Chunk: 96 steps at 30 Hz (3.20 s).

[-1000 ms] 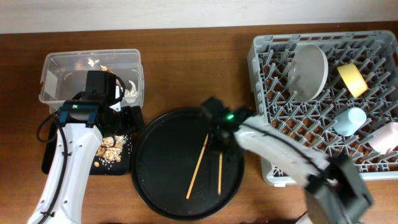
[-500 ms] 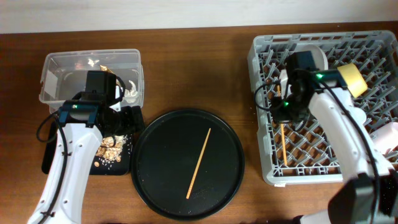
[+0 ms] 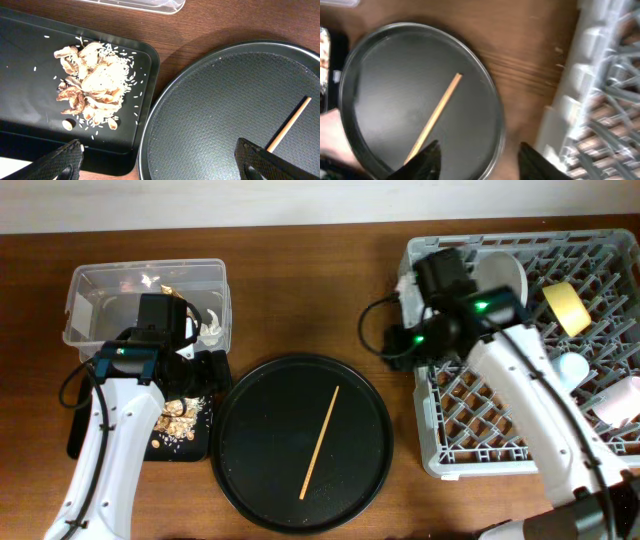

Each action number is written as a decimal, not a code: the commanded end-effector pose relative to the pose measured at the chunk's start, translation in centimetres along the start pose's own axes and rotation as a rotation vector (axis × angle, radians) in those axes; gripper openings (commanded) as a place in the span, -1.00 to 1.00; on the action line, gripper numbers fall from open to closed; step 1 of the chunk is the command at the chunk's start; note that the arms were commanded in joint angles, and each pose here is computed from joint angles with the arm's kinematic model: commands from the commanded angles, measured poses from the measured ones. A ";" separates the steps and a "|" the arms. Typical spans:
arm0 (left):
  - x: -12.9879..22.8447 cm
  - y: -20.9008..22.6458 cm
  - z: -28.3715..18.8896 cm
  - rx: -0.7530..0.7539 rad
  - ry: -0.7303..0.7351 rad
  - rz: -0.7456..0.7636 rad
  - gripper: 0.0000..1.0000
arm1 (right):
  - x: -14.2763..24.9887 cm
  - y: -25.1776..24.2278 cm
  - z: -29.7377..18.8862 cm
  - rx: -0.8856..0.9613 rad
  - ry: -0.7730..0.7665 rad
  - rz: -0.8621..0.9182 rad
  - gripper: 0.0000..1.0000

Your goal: Sort waste into correct bins and load items into the dishwasher rack

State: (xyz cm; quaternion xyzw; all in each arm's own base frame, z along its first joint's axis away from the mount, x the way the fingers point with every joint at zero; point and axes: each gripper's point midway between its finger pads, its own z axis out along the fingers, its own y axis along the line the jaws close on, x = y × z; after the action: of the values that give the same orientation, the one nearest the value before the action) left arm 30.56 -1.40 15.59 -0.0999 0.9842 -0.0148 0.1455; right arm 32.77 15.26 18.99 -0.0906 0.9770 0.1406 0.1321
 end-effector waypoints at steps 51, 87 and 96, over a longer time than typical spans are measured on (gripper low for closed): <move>-0.2 0.0 0.0 0.001 -0.004 -0.009 0.96 | -0.9 -13.6 -3.4 0.252 -0.080 0.163 0.37; 7.7 0.3 -8.8 0.182 -0.608 0.151 0.99 | 13.1 -11.5 -6.3 0.238 -0.502 0.084 0.96; 7.7 0.4 -8.8 0.181 -0.606 0.151 0.99 | 13.9 -11.6 -5.5 0.259 -0.680 0.036 0.97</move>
State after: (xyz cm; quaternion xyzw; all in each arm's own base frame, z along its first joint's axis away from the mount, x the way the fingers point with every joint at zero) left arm 20.69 -2.78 22.01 -0.0185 0.8951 -0.0702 0.4399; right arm 20.43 0.97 17.74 -0.0036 0.9082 0.0491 0.4155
